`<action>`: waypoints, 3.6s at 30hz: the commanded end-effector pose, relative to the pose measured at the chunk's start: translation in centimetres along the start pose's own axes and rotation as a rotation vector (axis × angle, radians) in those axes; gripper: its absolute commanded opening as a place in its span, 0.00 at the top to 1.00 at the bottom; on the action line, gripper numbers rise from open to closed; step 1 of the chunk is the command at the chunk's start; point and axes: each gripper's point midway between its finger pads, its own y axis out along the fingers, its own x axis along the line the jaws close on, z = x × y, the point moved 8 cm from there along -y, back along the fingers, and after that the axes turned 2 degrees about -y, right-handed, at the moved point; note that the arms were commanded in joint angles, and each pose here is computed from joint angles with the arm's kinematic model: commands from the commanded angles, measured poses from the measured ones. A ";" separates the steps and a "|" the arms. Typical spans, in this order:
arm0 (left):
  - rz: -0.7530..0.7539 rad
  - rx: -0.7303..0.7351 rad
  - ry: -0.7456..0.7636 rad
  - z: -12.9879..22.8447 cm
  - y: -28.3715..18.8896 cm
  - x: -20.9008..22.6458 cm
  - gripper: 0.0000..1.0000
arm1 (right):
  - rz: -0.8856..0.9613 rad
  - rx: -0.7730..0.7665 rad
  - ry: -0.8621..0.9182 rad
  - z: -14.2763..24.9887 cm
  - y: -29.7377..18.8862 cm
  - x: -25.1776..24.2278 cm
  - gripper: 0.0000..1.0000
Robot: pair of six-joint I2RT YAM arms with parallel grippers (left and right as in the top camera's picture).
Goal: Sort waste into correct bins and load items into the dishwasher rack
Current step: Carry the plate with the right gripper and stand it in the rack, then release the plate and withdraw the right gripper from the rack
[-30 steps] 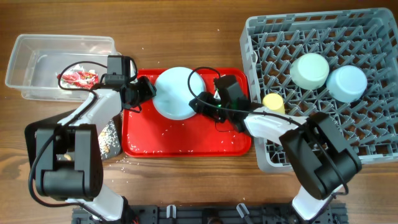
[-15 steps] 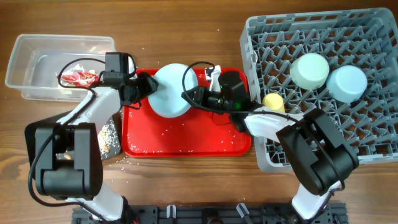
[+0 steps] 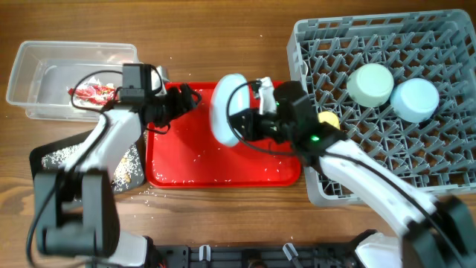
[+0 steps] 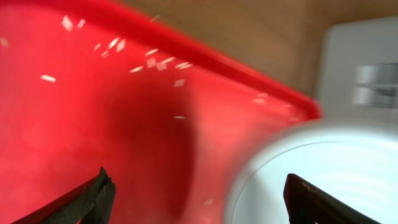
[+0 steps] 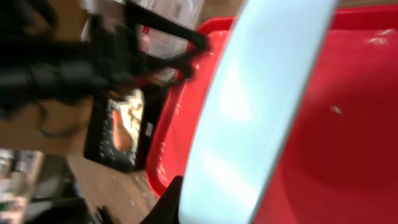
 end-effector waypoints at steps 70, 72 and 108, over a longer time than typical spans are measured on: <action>-0.108 -0.714 0.246 12.4 -30.1 -4.7 0.00 | -0.060 -0.617 1.618 7.7 -25.8 2.5 0.00; -0.108 -0.714 0.246 12.4 -30.1 -4.7 0.00 | 0.001 -0.593 1.654 8.9 -24.7 1.3 0.00; -0.108 -0.714 0.246 12.4 -30.1 -4.7 0.00 | 0.714 -1.103 -0.143 9.8 -19.9 -12.0 0.00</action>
